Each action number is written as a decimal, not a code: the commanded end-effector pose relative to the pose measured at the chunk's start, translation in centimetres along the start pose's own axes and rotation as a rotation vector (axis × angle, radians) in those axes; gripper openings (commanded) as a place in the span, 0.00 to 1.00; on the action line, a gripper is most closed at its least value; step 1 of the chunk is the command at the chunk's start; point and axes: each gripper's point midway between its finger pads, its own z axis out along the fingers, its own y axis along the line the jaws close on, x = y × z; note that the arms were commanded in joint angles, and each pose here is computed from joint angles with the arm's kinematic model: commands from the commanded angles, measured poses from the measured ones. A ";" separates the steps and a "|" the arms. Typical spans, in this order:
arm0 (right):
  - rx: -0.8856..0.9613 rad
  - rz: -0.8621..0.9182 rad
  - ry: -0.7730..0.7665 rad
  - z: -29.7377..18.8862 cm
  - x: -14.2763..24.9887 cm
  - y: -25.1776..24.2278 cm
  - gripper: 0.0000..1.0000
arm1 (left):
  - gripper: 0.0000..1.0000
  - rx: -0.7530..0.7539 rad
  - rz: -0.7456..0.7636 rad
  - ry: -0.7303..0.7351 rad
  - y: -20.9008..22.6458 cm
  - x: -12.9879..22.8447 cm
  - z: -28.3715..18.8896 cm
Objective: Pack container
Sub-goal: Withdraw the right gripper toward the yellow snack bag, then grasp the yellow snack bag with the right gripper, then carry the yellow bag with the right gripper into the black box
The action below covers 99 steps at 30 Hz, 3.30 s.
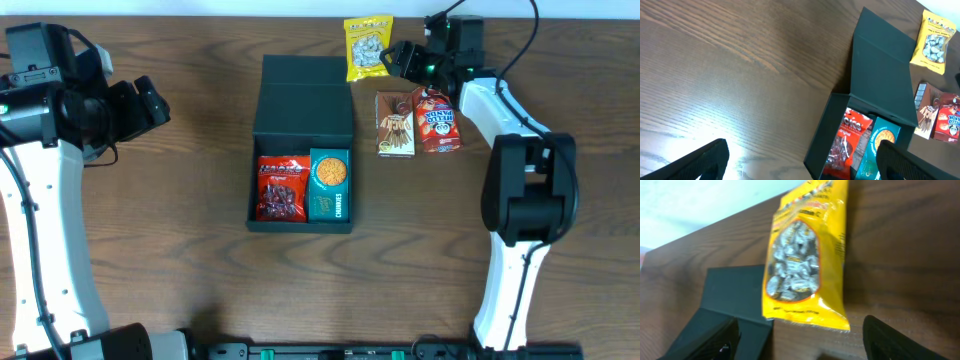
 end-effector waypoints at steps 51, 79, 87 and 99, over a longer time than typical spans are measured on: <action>-0.167 -0.231 0.063 -4.7 -6.7 11.7 0.01 | 0.95 -0.013 -0.014 0.014 0.3 0.2 0.0; -0.260 -0.378 0.017 -21.8 5.7 25.7 0.01 | 0.95 0.001 -0.002 -0.035 0.0 -1.0 -0.1; -0.252 -0.386 0.065 -18.7 10.8 30.4 0.01 | 0.95 -0.008 0.011 -0.002 0.2 -0.2 0.0; -0.211 -0.321 0.308 -15.0 17.7 27.3 0.02 | 0.95 -0.011 0.035 0.014 0.3 0.2 0.0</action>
